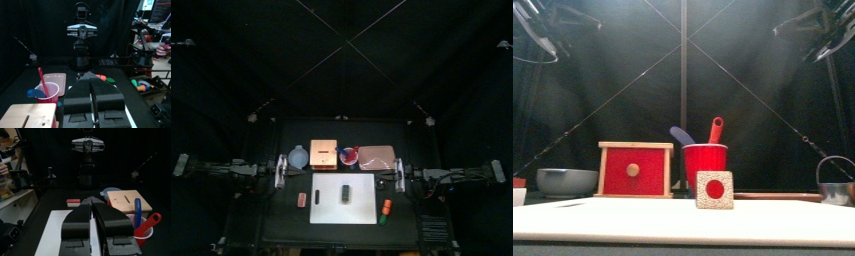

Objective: Cut the sushi into 4 pieces with the knife
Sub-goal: Pick up the knife at its handle with right hand

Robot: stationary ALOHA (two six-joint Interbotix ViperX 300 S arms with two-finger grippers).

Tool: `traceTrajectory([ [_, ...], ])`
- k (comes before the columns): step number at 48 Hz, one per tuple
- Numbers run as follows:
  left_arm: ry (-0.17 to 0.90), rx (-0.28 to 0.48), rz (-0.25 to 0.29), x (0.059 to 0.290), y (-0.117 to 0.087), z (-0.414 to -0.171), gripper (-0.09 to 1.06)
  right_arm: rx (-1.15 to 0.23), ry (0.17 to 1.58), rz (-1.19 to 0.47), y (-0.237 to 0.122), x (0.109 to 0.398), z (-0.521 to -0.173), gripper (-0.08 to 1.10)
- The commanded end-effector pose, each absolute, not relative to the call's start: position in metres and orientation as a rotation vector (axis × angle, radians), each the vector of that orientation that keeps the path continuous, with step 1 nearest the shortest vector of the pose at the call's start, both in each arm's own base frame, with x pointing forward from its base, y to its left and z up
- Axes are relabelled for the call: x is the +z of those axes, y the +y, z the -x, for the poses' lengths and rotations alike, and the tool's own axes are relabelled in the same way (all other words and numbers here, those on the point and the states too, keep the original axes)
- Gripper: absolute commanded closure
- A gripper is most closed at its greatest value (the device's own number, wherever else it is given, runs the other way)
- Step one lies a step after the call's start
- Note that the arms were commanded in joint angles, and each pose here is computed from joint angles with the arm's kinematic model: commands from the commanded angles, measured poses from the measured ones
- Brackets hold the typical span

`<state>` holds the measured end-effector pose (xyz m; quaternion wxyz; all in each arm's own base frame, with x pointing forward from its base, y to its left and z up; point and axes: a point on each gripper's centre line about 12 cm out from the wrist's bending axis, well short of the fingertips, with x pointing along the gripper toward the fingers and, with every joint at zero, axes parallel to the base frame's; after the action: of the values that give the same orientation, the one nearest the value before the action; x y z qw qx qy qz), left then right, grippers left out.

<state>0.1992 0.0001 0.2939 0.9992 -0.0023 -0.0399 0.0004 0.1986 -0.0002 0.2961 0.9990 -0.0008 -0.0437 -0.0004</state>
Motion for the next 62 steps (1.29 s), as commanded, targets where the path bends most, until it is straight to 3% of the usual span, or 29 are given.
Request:
traceTrajectory([
  [1, -0.104, 0.000, -0.008, 0.292, 0.000, -0.205, 1.01, -0.009, -0.083, -0.031, -0.002, 0.298, -0.203, 1.04],
  [13, -0.118, -0.005, -0.027, 0.284, 0.000, -0.219, 1.00, -0.208, -0.068, -0.094, -0.045, 0.324, -0.221, 0.99],
  [25, -0.025, 0.062, -0.022, 0.264, 0.016, -0.237, 1.00, -0.407, 0.178, -0.132, -0.105, 0.349, -0.245, 0.99],
  [38, 0.029, 0.135, -0.017, 0.253, 0.035, -0.245, 1.00, -0.491, 0.337, -0.186, -0.150, 0.365, -0.275, 0.94],
  [48, 0.037, 0.157, -0.016, 0.251, 0.040, -0.244, 1.00, -0.498, 0.468, -0.221, -0.166, 0.370, -0.290, 0.69],
  [62, 0.045, 0.169, -0.015, 0.249, 0.043, -0.243, 1.00, -0.422, 0.648, -0.283, -0.174, 0.361, -0.317, 0.16],
])
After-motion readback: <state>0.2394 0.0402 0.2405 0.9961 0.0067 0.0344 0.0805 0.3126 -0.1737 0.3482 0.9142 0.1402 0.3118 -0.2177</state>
